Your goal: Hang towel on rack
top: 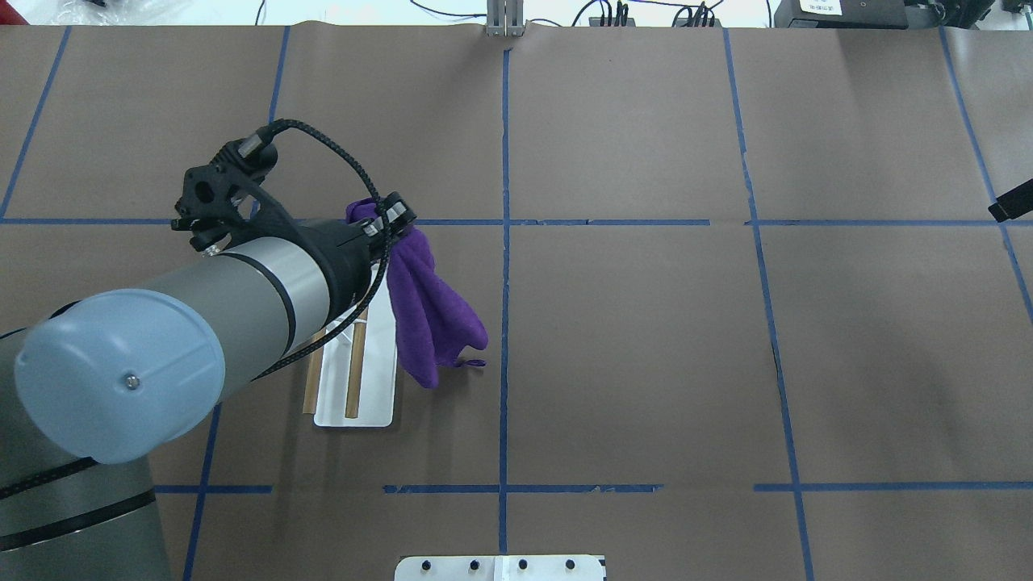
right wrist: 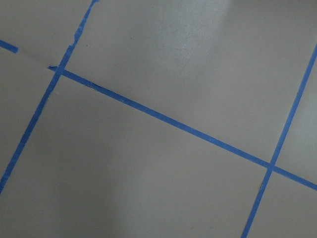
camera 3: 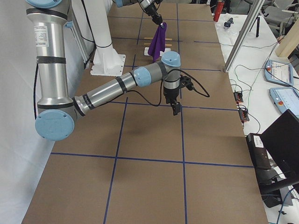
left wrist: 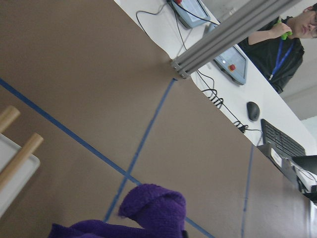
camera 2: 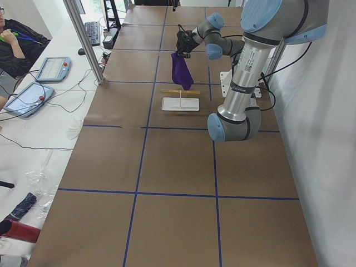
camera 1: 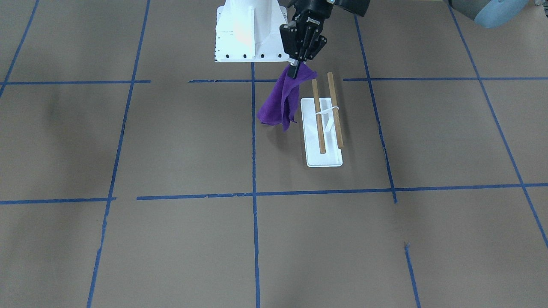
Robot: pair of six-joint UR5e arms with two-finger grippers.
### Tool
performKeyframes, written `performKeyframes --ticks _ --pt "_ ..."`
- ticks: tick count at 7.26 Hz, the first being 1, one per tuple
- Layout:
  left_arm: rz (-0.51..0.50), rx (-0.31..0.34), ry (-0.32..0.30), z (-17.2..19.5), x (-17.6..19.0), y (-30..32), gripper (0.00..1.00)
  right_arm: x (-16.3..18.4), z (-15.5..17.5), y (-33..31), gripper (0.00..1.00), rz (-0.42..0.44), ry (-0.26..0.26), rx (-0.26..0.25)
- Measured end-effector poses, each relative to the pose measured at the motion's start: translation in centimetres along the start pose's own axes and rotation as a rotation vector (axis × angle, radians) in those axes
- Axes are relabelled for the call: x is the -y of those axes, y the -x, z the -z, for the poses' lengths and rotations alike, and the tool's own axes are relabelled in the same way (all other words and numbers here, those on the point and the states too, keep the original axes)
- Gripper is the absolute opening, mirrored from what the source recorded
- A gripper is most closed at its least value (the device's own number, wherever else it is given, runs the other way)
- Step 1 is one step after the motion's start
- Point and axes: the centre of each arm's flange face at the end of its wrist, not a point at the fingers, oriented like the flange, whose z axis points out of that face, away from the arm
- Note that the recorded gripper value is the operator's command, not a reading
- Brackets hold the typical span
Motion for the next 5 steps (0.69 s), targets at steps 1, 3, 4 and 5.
performKeyframes --ticks 1,3,4,5 --pt "-0.033 0.073 -0.037 -1.2 0.6 2.9 0.00 -0.1 -0.1 -0.3 1.00 -0.009 0.004 0.012" --pt "-0.113 0.201 -0.109 -3.5 2.3 8.9 0.00 -0.1 -0.2 -0.5 1.00 -0.013 0.004 0.021" --pt "-0.173 0.269 -0.152 -4.6 3.5 12.4 0.00 -0.1 -0.2 -0.5 1.00 -0.013 0.004 0.022" --pt "-0.221 0.336 -0.185 -5.7 4.4 15.7 0.00 -0.1 -0.2 -0.5 1.00 -0.013 0.003 0.022"
